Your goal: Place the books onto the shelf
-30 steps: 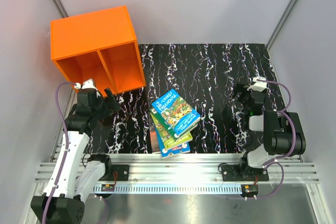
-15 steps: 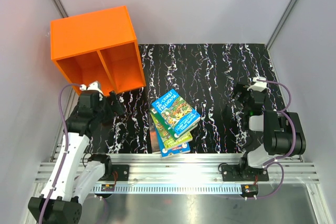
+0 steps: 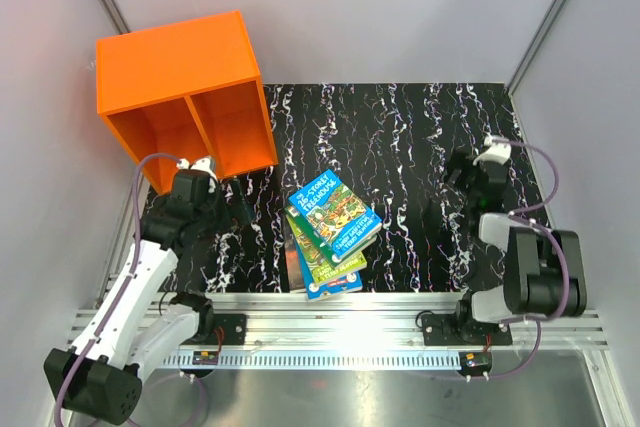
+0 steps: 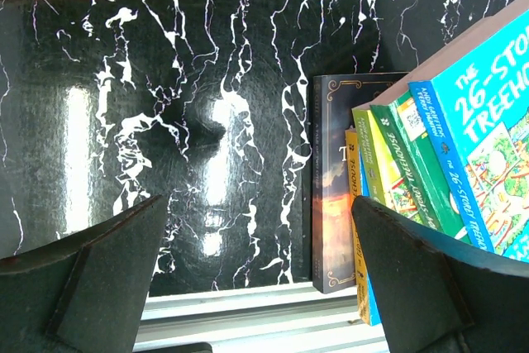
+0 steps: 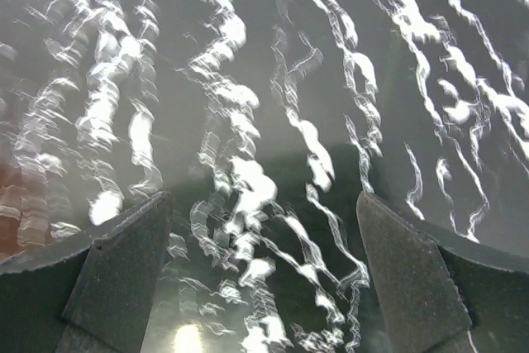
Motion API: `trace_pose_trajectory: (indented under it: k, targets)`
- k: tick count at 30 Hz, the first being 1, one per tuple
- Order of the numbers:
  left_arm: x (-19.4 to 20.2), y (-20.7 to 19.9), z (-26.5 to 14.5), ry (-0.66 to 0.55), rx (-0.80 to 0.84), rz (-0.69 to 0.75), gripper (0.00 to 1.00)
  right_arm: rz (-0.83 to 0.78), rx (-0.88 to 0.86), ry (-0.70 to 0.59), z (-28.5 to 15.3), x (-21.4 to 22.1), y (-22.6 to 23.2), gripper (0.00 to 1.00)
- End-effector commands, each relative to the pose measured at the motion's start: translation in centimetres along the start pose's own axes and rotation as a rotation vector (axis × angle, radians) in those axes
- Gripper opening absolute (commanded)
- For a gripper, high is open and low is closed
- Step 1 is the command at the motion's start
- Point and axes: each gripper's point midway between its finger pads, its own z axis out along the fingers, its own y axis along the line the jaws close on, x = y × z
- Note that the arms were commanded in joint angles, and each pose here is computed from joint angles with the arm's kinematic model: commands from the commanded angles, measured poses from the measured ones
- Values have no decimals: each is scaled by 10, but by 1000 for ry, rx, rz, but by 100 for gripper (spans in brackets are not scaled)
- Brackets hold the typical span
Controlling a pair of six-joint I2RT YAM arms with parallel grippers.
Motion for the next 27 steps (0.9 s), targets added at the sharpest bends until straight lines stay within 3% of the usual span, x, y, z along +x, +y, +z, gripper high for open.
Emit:
trace_pose_trajectory:
  k: [1,3,4,7,8,10,11,14,16,24,27]
  targets:
    - [-11,-9,1,-45,35,8,99,108,-115,48,-13,-92,43,100]
    - [-9,-11,3,-41,48,15,99,180,-223,254,-33,-76,70,100]
    - [-9,-14,3,-43,58,17,99,217,-291,273,-39,-94,87,100]
    - [-10,-21,5,-37,95,27,99,430,-590,450,-87,-77,141,100]
    - [-10,-24,6,-36,106,29,99,647,-574,490,-89,-81,149,100]
    - [-7,-31,8,-21,141,31,99,786,-586,658,-96,-39,155,100]
    - [-10,-36,11,-27,157,25,99,808,-771,699,-112,-47,176,100]
    - [-14,-56,14,-25,218,29,99,718,-662,854,-125,-5,179,100]
    - [-19,-72,13,-34,240,53,99,620,-657,859,-134,-10,188,100]
    - [-16,-122,29,11,273,108,99,748,-724,1003,-145,16,200,100]
    - [-9,-138,34,26,286,126,99,715,-736,1049,-149,27,212,100]
